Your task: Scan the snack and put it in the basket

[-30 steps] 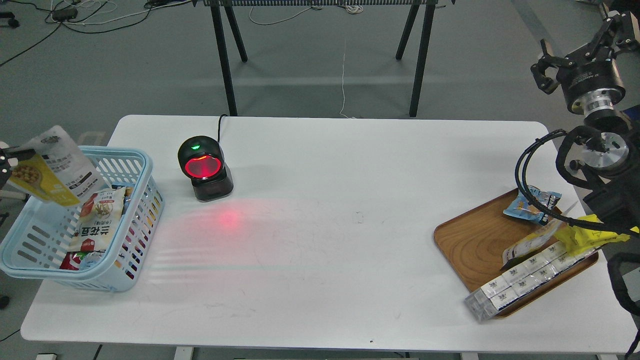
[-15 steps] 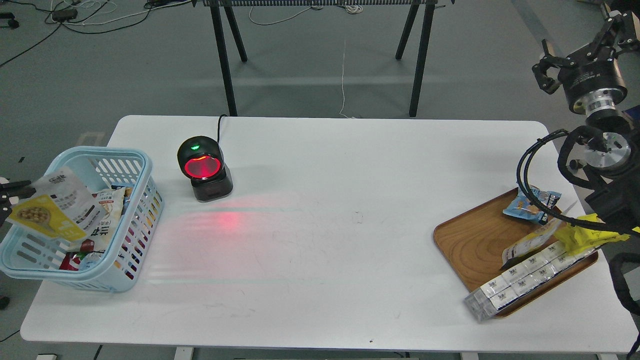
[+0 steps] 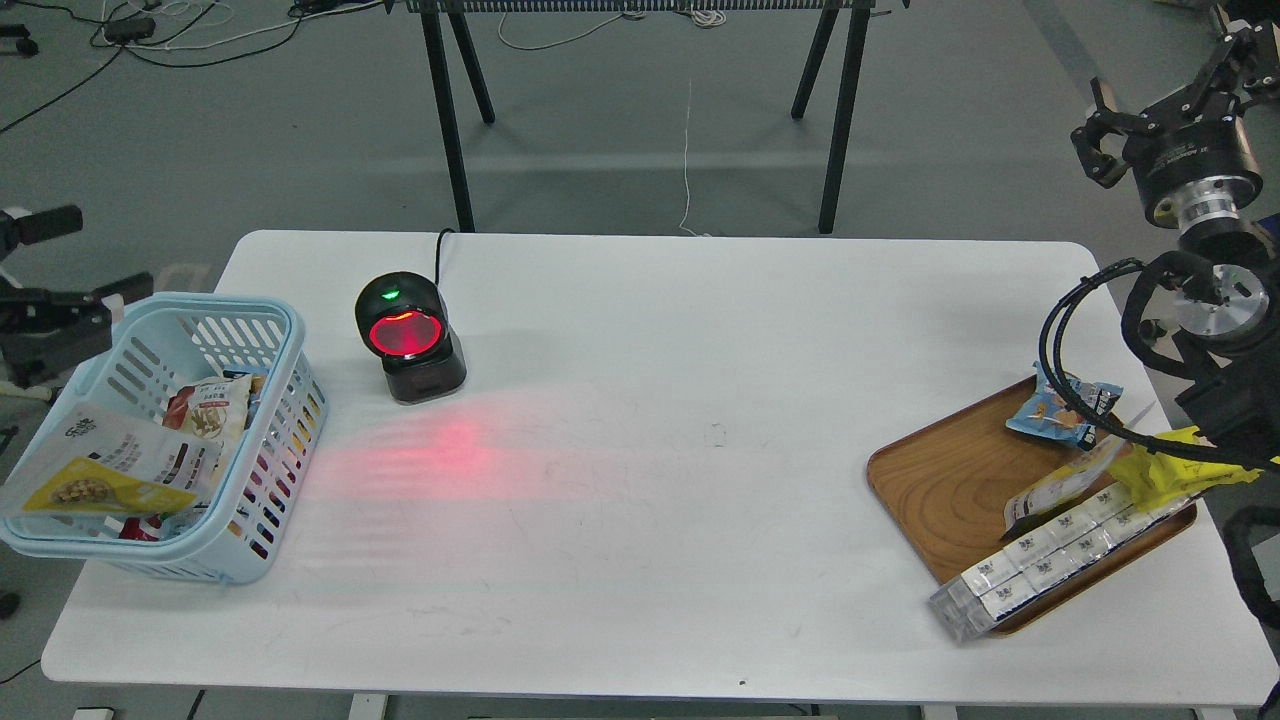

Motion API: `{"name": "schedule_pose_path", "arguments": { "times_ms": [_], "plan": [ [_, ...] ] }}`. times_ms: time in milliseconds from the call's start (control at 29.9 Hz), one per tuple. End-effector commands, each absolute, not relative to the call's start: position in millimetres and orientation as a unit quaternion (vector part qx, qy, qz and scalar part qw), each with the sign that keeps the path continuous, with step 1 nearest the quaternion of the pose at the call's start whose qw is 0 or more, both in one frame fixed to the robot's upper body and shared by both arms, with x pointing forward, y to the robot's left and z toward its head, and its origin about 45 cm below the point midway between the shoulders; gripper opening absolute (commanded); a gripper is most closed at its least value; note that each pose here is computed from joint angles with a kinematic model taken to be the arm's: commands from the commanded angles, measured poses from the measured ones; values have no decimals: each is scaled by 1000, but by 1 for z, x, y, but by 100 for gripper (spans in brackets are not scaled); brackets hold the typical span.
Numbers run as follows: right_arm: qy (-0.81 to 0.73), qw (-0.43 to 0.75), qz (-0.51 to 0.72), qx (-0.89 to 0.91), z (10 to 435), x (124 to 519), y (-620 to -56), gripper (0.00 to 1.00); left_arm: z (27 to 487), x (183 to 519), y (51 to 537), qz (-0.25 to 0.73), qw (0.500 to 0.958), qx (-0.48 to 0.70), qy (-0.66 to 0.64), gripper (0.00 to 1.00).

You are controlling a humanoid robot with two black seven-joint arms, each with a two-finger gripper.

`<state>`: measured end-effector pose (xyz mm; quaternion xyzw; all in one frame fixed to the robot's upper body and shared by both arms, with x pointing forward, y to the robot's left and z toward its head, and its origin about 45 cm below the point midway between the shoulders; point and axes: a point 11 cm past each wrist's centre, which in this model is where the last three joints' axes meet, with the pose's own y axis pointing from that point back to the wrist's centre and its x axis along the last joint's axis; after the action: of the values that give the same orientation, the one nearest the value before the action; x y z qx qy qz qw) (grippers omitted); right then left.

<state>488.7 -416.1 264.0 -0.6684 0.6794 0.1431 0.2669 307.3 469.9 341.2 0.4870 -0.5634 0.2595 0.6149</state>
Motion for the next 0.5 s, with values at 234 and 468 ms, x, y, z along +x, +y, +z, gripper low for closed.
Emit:
{"name": "schedule_pose_path", "arguments": {
  "times_ms": [234,468],
  "plan": [
    [684,282,124,-661,286,490,-433,99,417,397,405,489,810,143,-290,92],
    [687,287,115,-657,299,490,-443,99,415,451,382,538,828,-26,-154,97]
  ]
}}
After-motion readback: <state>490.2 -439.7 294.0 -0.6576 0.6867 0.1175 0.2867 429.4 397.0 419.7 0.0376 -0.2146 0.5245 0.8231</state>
